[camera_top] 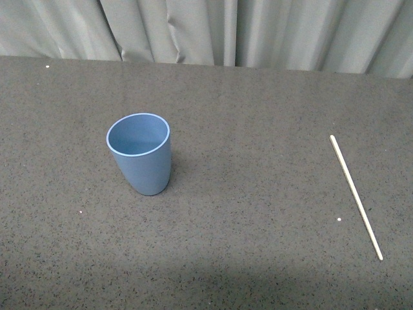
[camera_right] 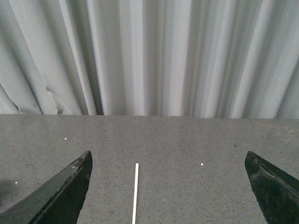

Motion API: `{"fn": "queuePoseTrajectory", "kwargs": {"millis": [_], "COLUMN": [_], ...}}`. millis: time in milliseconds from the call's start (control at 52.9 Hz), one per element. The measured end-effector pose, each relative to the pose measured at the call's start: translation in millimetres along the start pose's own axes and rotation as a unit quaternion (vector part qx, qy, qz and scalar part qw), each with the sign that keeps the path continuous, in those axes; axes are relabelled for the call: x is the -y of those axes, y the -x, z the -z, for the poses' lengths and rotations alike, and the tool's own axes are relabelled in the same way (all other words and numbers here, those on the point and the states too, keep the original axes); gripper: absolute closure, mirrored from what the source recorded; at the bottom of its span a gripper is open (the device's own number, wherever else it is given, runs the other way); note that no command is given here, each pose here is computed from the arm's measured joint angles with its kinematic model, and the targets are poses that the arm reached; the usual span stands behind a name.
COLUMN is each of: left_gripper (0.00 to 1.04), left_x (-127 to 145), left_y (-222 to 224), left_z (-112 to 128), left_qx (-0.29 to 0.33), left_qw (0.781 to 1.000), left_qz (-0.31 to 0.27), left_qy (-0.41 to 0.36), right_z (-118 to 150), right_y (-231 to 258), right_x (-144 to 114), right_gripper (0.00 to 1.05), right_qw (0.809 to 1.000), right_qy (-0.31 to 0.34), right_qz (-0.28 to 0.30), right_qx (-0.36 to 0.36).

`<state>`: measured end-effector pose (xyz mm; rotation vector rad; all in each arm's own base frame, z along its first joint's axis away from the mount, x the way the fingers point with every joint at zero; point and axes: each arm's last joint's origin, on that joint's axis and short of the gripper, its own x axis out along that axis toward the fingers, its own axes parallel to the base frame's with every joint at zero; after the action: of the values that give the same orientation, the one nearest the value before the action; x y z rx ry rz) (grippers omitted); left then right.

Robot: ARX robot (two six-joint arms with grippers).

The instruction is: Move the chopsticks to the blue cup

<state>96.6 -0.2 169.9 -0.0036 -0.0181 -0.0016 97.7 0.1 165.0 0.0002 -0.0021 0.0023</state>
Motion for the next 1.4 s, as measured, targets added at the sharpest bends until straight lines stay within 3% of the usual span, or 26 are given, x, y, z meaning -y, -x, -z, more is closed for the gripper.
{"fn": "queuePoseTrajectory", "kwargs": {"millis": [1040, 1116, 1191, 1400], "left_gripper": [0.07, 0.07, 0.07, 0.07], "left_x": [0.0, 0.0, 0.0, 0.0], "left_y": [0.0, 0.0, 0.0, 0.0], "left_z": [0.0, 0.0, 0.0, 0.0], "left_qx": [0.0, 0.0, 0.0, 0.0], "left_qw": [1.0, 1.0, 1.0, 1.0], "left_qz": [0.0, 0.0, 0.0, 0.0], "left_qy": [0.0, 0.0, 0.0, 0.0], "right_z": [0.2, 1.6, 4.7, 1.4], "right_y": [-0.1, -1.9, -11.0, -55.5], "right_x": [0.1, 0.2, -0.7, -0.9], "right_gripper": [0.09, 0.09, 0.09, 0.09], "right_qw": [1.0, 0.994, 0.981, 0.968], "right_qy": [0.005, 0.07, 0.131, 0.125], "right_qz": [0.003, 0.036, 0.024, 0.0], "right_qx": [-0.002, -0.079, -0.139, -0.217]}}
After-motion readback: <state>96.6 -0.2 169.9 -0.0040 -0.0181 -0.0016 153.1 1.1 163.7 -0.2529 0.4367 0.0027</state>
